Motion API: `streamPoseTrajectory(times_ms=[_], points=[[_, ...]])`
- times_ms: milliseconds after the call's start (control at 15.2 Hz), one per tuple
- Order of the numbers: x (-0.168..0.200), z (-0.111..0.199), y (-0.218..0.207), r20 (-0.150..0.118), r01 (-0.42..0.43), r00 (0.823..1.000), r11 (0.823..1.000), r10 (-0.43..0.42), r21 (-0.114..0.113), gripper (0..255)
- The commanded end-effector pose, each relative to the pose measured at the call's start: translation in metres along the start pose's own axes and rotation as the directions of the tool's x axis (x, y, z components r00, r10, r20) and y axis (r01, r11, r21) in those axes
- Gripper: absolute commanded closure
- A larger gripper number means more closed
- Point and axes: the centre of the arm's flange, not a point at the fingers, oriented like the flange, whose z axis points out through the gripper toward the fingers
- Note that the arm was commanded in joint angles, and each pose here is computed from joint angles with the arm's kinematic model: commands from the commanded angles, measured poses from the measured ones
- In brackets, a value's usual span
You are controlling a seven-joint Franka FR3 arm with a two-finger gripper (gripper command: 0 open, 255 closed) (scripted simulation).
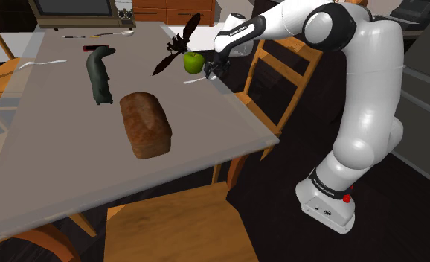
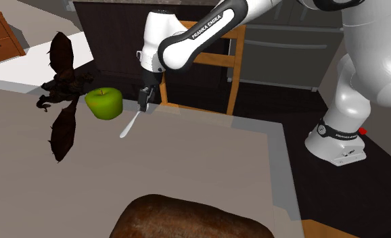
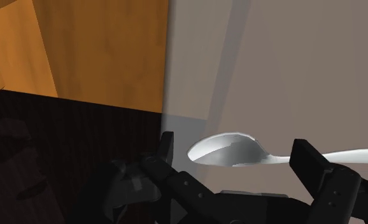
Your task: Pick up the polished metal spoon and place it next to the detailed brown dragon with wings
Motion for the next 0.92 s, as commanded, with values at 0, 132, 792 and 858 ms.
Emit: streamPoseTrajectory(times_ms=[0,132,792,858], points=[[0.0,0.0,0.0,0.0,0.0,1.0,1.0,0.0,0.0,0],[0.0,-0.013,0.0,0.0,0.0,1.0,1.0,0.0,0.0,0],[0.0,-0.05,0.0,0.0,0.0,1.0,1.0,0.0,0.0,0],[0.0,-0.05,0.0,0.0,0.0,1.0,1.0,0.0,0.0,0]])
